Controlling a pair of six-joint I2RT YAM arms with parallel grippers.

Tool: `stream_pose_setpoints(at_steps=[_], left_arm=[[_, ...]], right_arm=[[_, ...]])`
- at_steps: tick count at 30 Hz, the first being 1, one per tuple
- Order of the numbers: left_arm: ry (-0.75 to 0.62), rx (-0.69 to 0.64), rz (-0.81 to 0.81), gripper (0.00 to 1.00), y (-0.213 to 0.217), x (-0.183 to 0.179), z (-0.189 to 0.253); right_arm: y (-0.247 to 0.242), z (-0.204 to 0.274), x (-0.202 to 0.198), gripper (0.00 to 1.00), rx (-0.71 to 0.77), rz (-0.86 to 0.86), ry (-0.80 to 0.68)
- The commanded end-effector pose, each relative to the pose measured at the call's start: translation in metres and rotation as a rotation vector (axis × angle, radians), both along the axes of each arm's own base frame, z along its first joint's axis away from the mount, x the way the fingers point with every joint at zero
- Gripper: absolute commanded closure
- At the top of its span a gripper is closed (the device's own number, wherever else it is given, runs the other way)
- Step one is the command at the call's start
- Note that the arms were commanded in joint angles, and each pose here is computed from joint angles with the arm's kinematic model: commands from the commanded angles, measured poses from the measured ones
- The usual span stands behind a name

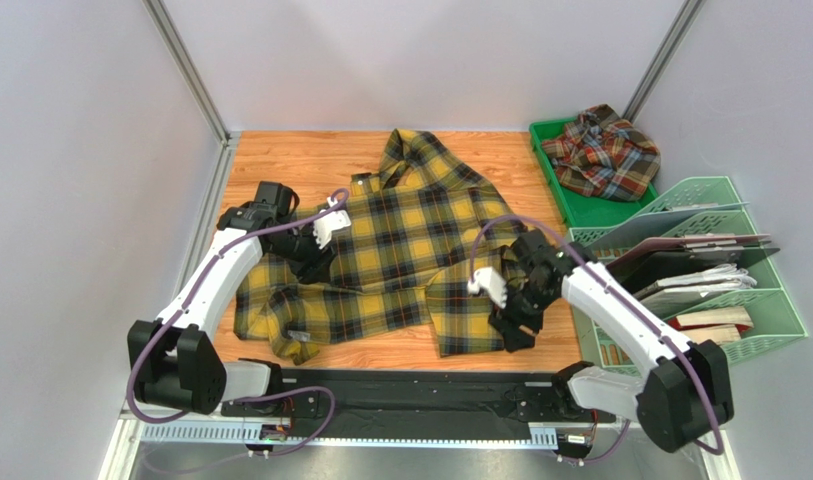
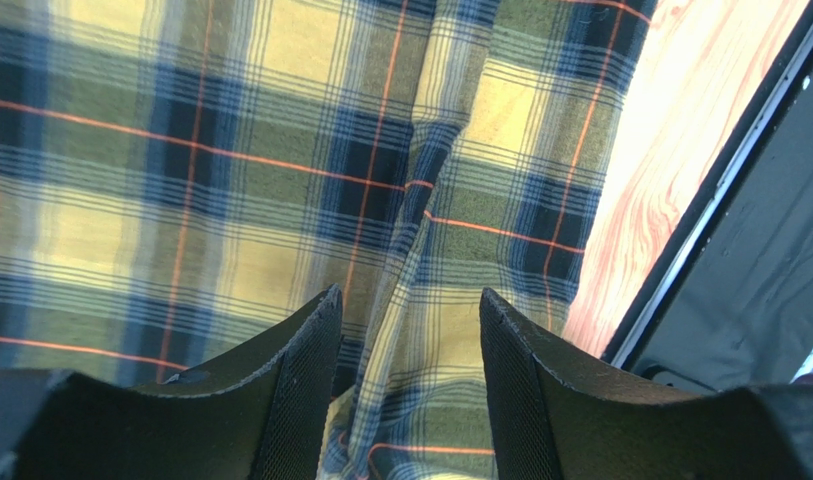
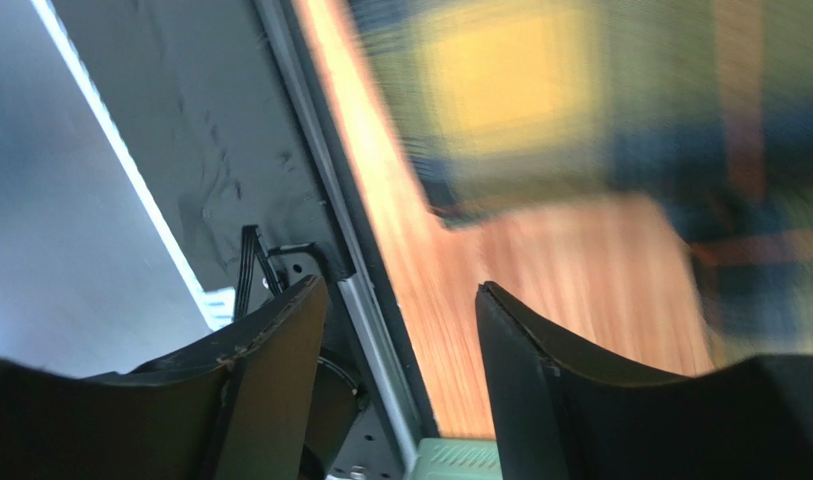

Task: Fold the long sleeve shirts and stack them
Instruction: Flatten the shirt out

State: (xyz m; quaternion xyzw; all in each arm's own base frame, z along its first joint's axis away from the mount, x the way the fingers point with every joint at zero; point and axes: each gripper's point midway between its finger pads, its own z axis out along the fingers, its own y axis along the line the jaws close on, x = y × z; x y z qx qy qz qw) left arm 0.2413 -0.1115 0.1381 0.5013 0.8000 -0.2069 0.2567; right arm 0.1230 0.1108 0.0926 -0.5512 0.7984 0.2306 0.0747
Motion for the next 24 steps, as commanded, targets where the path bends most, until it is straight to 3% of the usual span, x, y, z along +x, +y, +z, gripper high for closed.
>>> stream_pose_setpoints(at_steps=[1,6,10,13,14,15,17,19,23,24], left_arm=[[0.013,-0.052,0.057,0.4,-0.003,0.003,0.004],[0.065,-0.054,0.11,0.39,0.009,-0.002,-0.002],[0.073,-0.019,0.175,0.39,0.03,-0.004,-0.011],[0.059,-0.007,0.227,0.39,0.045,-0.001,-0.01],[0.05,-0.001,0.239,0.39,0.049,0.0,-0.01],[0.042,0.006,0.25,0.39,0.052,0.002,-0.009],[0.033,0.016,0.263,0.39,0.058,0.003,-0.008],[0.016,0.019,0.255,0.39,0.06,0.004,-0.005],[-0.003,0.023,0.258,0.4,0.062,0.011,0.004],[-0.003,0.024,0.269,0.4,0.064,0.013,0.005]], right_arm=[[0.011,-0.031,-0.004,0.37,-0.082,0.229,-0.183],[0.022,-0.065,-0.006,0.38,-0.152,0.284,-0.212],[0.032,-0.081,0.023,0.44,-0.199,0.233,-0.301],[0.043,-0.084,0.029,0.74,-0.219,0.21,-0.316],[0.046,-0.083,0.029,0.9,-0.222,0.206,-0.316],[0.046,-0.08,0.025,0.97,-0.223,0.21,-0.303],[0.06,-0.052,0.031,1.0,-0.172,0.191,-0.326],[0.062,-0.019,0.01,1.0,-0.114,0.226,-0.246],[0.1,0.116,-0.001,1.0,0.231,0.283,-0.364],[0.099,0.133,-0.007,1.0,0.252,0.293,-0.352]])
